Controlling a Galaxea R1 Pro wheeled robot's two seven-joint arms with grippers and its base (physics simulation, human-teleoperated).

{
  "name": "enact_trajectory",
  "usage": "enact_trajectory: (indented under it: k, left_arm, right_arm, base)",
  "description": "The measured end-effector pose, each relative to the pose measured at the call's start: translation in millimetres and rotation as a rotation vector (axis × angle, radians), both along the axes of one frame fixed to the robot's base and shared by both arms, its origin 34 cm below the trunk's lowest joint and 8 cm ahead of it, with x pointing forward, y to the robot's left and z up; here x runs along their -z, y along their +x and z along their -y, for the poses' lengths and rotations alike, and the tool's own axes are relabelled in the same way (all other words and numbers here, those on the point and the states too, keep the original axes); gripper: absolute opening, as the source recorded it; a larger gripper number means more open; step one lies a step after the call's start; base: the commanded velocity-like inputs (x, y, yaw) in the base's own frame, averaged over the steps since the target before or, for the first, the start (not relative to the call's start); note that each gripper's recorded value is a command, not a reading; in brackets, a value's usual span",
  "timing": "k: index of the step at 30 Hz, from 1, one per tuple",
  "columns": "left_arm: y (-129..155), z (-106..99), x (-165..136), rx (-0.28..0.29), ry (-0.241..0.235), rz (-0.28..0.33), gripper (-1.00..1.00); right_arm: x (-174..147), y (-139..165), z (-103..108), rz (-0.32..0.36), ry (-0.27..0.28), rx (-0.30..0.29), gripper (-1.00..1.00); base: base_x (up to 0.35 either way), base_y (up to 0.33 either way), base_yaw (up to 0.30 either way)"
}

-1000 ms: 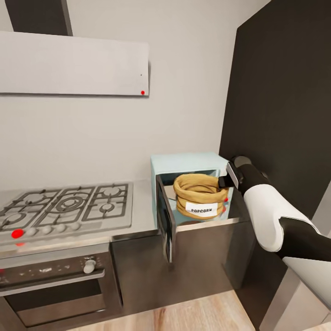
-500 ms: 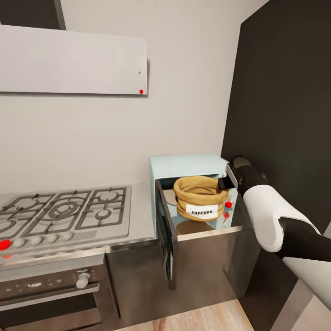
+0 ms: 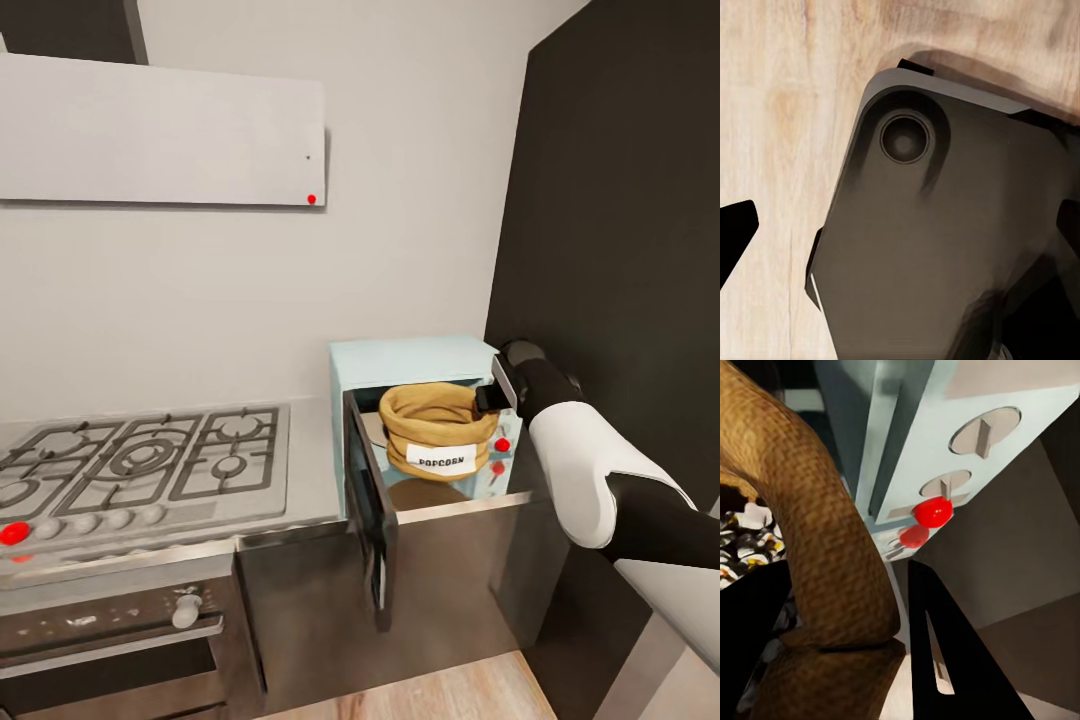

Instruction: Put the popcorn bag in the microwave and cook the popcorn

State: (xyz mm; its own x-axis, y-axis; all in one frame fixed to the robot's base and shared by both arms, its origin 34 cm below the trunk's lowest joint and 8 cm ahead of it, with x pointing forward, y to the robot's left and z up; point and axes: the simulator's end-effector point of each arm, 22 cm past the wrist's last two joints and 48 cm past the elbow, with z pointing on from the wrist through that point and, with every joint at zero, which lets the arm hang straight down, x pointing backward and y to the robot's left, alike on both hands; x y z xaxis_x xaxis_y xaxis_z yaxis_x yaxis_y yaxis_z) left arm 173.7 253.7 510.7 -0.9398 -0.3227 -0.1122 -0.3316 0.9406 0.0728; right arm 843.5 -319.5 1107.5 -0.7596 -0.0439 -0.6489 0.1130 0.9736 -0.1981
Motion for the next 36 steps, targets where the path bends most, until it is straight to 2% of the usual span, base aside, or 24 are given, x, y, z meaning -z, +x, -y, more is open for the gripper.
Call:
enact_trajectory:
  k: [4,8,14,24,25,36]
  left_arm:
    - [0.0,-0.7,0.0,0.001,0.001,0.000,1.00]
    - [0.4,0.2,0.0,-0.007,-0.001,0.001,1.00]
    - [0.4,0.2,0.0,-0.008,-0.001,0.001,1.00]
    - [0.4,0.2,0.0,-0.008,-0.001,0.001,1.00]
    - [0.4,0.2,0.0,-0.008,-0.001,0.001,1.00]
    - [0.4,0.2,0.0,-0.008,-0.001,0.001,1.00]
  right_arm:
    - [0.2,0.0,-0.9,0.000,0.002,-0.001,-1.00]
    - [18.2,-4.9,-0.6,-0.023,0.038,0.004,-1.00]
    - [33.6,-10.5,6.3,-0.037,0.053,0.020,-1.00]
    - [15.4,-5.7,10.4,0.011,0.051,0.028,-1.00]
    - [-3.9,-1.4,14.2,0.060,0.050,0.036,-1.00]
    - [-5.9,-1.0,14.8,0.065,0.049,0.037,-1.00]
  base:
    - [0.000,0.004,0.000]
    - [0.000,0.000,0.000]
    - [0.000,0.000,0.000]
    - [0.000,0.000,0.000]
    - [0.000,0.000,0.000]
    - [0.000,0.000,0.000]
